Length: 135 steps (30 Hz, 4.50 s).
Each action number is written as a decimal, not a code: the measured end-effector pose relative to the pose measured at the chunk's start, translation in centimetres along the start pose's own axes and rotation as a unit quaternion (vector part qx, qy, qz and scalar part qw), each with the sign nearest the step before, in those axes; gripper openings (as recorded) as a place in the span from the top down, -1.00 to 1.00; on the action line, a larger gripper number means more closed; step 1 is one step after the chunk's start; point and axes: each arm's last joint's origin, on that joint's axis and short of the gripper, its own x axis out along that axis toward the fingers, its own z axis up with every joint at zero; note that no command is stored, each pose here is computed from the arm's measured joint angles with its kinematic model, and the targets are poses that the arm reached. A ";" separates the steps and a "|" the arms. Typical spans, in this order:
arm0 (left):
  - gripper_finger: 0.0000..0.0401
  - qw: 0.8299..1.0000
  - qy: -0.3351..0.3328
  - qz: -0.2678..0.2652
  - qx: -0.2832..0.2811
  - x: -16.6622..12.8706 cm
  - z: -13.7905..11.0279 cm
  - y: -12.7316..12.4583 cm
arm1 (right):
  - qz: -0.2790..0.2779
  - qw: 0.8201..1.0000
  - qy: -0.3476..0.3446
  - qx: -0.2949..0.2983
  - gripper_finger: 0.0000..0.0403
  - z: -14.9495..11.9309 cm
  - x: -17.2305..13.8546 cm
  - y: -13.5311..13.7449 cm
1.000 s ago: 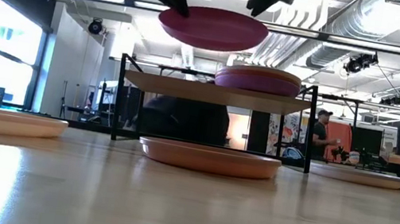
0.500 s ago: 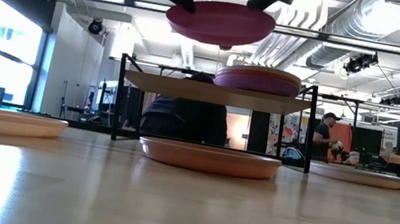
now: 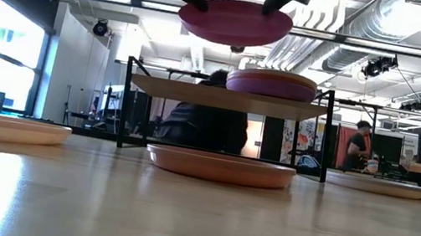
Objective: Place and stack plates onto a shelf
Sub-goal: Stack the pink plate on top of the gray plate
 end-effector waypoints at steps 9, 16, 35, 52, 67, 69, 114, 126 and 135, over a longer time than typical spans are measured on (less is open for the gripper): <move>0.85 1.000 0.001 -0.015 -0.007 0.2 0.1 0.2 | -0.006 1.000 -0.001 -0.005 1.00 0.0 0.0 0.0; 0.69 0.997 0.011 -0.079 -0.023 0.7 0.5 1.1 | -0.010 1.000 -0.001 -0.008 1.00 0.1 0.0 -0.4; 0.53 0.991 -0.087 -0.087 -0.053 -1.0 2.8 2.8 | 0.007 0.999 0.023 -0.026 1.00 0.3 0.0 -7.4; 0.53 0.991 -0.083 -0.086 -0.053 -0.9 2.8 2.8 | 0.101 0.989 -0.013 0.109 1.00 -1.4 -0.2 -21.1; 0.53 0.992 -0.083 -0.070 -0.058 -0.6 2.8 3.6 | 0.147 0.971 0.050 0.184 1.00 -1.9 4.3 -24.4; 0.53 0.993 -0.082 -0.068 -0.058 -0.6 2.8 3.7 | 0.147 0.970 0.053 0.185 1.00 -1.9 4.6 -24.5; 0.53 0.995 -0.079 -0.057 -0.031 -0.6 2.7 3.8 | 0.069 0.978 0.048 0.189 1.00 -1.9 1.8 -22.5; 0.53 0.995 -0.079 -0.054 -0.032 -0.5 2.8 3.9 | 0.073 0.985 0.025 0.154 1.00 -1.8 -0.2 -20.5; 0.53 0.995 -0.079 -0.054 -0.032 -0.5 2.8 3.9 | 0.078 0.987 0.022 0.141 1.00 -1.6 -0.6 -19.1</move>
